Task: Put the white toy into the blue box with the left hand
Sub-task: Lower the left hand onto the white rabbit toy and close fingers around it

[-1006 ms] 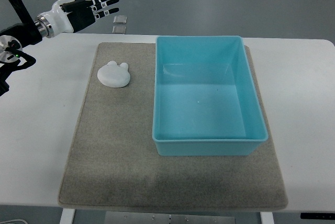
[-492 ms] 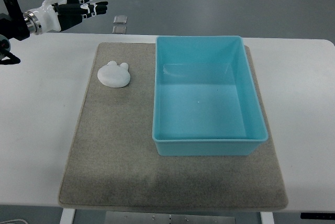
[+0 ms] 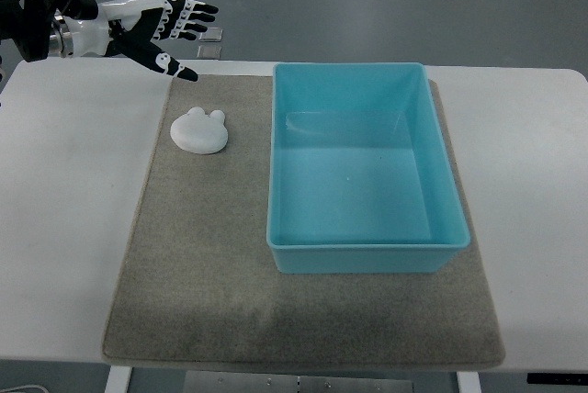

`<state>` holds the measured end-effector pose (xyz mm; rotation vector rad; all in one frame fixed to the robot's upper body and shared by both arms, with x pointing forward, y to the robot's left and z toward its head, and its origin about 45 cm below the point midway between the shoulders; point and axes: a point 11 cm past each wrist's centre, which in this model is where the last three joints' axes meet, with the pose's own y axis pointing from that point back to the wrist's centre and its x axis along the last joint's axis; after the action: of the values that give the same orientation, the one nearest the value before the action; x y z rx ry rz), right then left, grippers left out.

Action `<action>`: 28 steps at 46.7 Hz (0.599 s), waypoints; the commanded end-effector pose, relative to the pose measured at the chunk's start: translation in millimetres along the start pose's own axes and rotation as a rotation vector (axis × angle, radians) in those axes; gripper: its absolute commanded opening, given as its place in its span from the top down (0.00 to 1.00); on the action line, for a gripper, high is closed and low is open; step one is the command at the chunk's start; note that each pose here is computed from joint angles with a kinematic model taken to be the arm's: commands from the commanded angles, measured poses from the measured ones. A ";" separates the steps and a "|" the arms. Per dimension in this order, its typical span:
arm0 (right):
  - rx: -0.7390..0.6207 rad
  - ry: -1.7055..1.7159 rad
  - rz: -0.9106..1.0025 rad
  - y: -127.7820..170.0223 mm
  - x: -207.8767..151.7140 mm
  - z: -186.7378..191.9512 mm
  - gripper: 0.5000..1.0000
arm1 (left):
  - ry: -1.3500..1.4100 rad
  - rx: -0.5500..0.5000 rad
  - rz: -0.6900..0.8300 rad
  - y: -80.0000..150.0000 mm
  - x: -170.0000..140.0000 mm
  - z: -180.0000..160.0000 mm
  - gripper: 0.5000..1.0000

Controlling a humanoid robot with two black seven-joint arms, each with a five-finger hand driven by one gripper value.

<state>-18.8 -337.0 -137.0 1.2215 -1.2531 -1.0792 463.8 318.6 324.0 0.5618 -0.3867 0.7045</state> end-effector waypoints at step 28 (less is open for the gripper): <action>0.000 0.000 0.001 0.0 0.2 0.0 0.13 | -0.419 0.085 -0.063 -3.0 -55.9 -40.9 0.01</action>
<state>-18.9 -337.2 -136.9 1.2209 -1.2532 -1.0788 432.9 312.4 265.2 0.7870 -0.7187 0.5476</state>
